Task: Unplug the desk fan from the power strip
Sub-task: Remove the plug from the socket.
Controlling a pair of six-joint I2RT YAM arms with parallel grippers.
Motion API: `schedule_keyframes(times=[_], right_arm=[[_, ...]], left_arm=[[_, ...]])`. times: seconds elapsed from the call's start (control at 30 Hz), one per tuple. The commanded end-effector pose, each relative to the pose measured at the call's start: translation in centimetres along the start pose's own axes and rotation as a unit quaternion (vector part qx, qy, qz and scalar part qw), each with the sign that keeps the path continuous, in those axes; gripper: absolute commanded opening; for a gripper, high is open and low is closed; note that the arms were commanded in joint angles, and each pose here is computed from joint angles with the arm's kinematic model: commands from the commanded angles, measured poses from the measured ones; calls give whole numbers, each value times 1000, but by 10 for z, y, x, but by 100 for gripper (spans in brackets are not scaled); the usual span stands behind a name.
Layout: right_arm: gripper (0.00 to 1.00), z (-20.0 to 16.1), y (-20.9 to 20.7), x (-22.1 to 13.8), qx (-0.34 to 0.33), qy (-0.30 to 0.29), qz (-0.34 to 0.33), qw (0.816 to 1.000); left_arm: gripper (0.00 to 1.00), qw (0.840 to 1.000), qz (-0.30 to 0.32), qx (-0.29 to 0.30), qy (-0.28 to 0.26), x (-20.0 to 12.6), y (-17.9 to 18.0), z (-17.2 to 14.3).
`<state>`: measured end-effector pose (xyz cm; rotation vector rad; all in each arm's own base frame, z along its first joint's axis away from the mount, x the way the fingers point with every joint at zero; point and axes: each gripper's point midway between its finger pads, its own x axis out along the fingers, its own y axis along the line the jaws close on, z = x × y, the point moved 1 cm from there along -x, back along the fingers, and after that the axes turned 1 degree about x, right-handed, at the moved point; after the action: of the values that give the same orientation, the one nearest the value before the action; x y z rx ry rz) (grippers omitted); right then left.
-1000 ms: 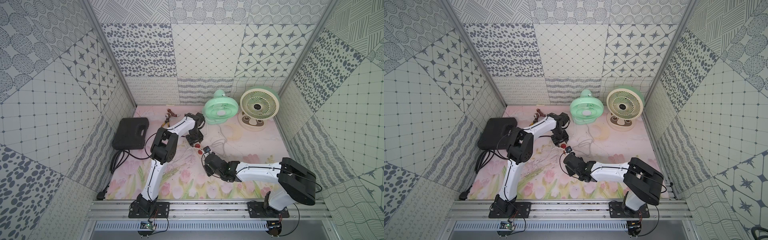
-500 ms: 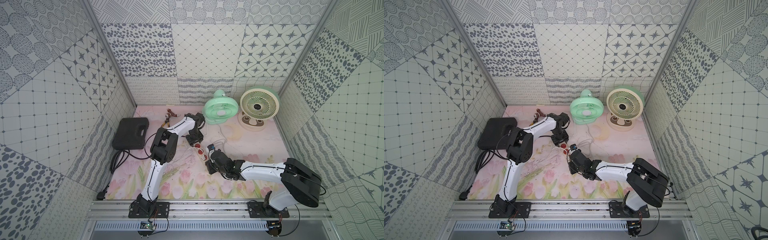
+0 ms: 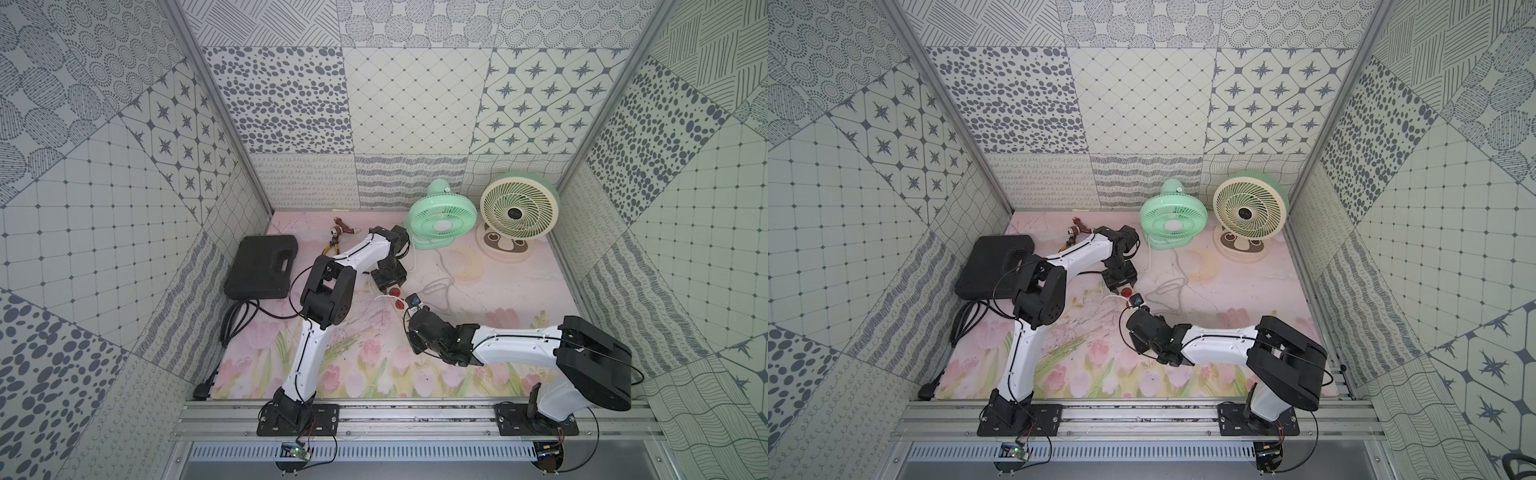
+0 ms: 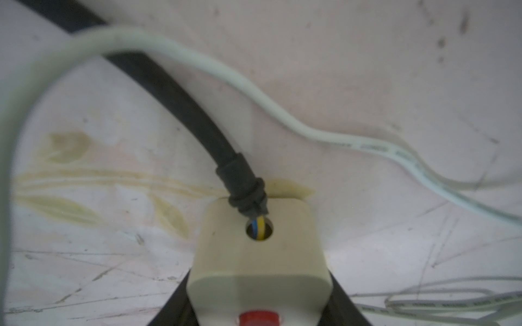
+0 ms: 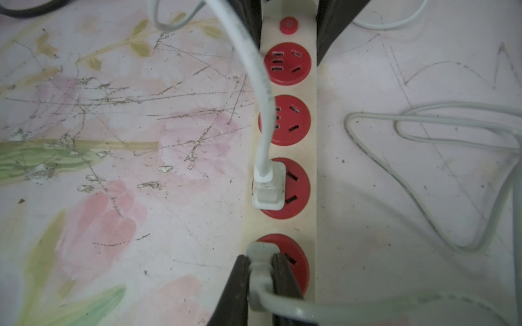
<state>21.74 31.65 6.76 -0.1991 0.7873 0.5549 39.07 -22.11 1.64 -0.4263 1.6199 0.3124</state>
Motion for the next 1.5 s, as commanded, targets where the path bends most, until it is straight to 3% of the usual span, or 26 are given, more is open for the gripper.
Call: schedule_keyframes(times=[0.0, 0.2, 0.53, 0.87, 1.17, 1.47], right_arm=[[0, 6, 26, -2, -69, -10, 4, 998], [0, 3, 43, -1, -147, -18, -27, 989], [0, 6, 44, -6, -132, -25, -25, 991], [0, 16, 28, -18, -7, -36, 42, 998], [0, 21, -10, -24, 160, -47, 108, 980], [0, 21, -17, -24, 167, -49, 105, 979]], left_arm=[[0, 992, 123, -5, 36, 38, 53, -15], [0, 992, 124, -3, 35, 39, 53, -15], [0, 992, 125, -1, 34, 38, 54, -15], [0, 991, 126, 2, 34, 37, 55, -15], [0, 991, 128, 2, 33, 39, 56, -15], [0, 991, 128, 1, 33, 40, 57, -16]])
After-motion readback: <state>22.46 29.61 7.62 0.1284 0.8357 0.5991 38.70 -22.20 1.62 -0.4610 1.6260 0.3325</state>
